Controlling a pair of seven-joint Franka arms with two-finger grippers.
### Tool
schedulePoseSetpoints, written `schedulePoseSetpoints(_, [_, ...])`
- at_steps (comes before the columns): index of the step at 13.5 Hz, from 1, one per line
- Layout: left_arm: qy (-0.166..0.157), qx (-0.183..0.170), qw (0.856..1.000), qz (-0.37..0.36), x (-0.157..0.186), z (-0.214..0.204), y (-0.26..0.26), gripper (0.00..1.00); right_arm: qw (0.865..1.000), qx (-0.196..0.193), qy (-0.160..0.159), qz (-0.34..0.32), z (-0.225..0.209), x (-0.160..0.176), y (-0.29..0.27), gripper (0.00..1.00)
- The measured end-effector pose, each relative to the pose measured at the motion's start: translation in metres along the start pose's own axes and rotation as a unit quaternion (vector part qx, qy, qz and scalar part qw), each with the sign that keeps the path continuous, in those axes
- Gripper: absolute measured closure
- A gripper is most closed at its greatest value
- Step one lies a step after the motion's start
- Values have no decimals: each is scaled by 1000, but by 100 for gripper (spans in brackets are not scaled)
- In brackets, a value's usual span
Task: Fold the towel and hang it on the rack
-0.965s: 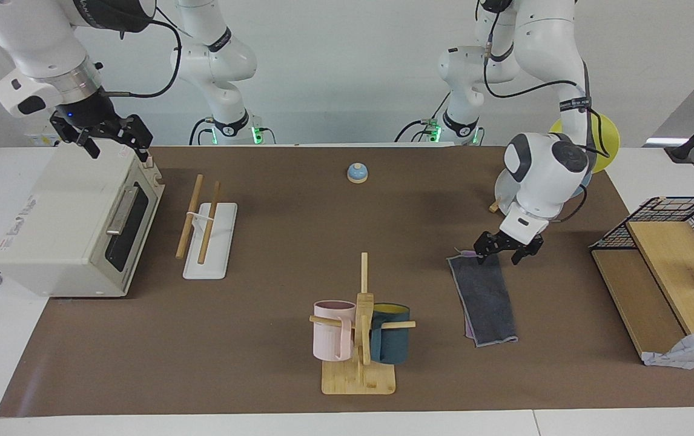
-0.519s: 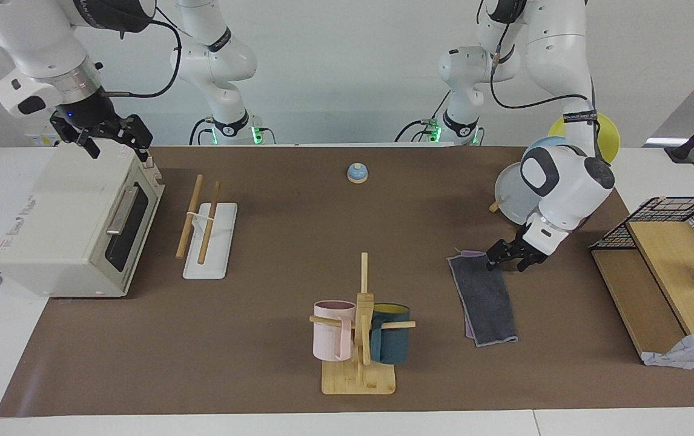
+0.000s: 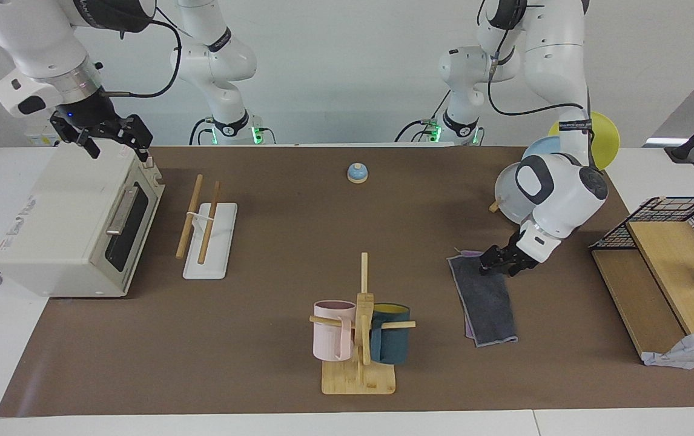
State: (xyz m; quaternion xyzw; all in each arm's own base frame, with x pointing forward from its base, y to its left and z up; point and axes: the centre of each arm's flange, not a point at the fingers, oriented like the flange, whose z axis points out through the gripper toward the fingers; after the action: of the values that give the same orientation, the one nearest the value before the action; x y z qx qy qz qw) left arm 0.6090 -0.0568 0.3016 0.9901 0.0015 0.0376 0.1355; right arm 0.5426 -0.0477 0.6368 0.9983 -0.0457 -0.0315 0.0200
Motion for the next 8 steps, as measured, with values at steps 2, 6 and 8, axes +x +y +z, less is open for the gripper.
schedulePoseSetpoints(2, [-1, 0, 1000, 0, 0, 1, 0, 19, 1000, 0, 0, 0, 0, 0, 0, 0])
schedulePoseSetpoints(6, [-4, 0, 1000, 0, -1, 4, 0, 29, 1000, 0, 0, 0, 0, 0, 0, 0])
schedulePoseSetpoints(8, [-4, 0, 1000, -1, -1, 4, 0, 31, 1000, 0, 0, 0, 0, 0, 0, 0])
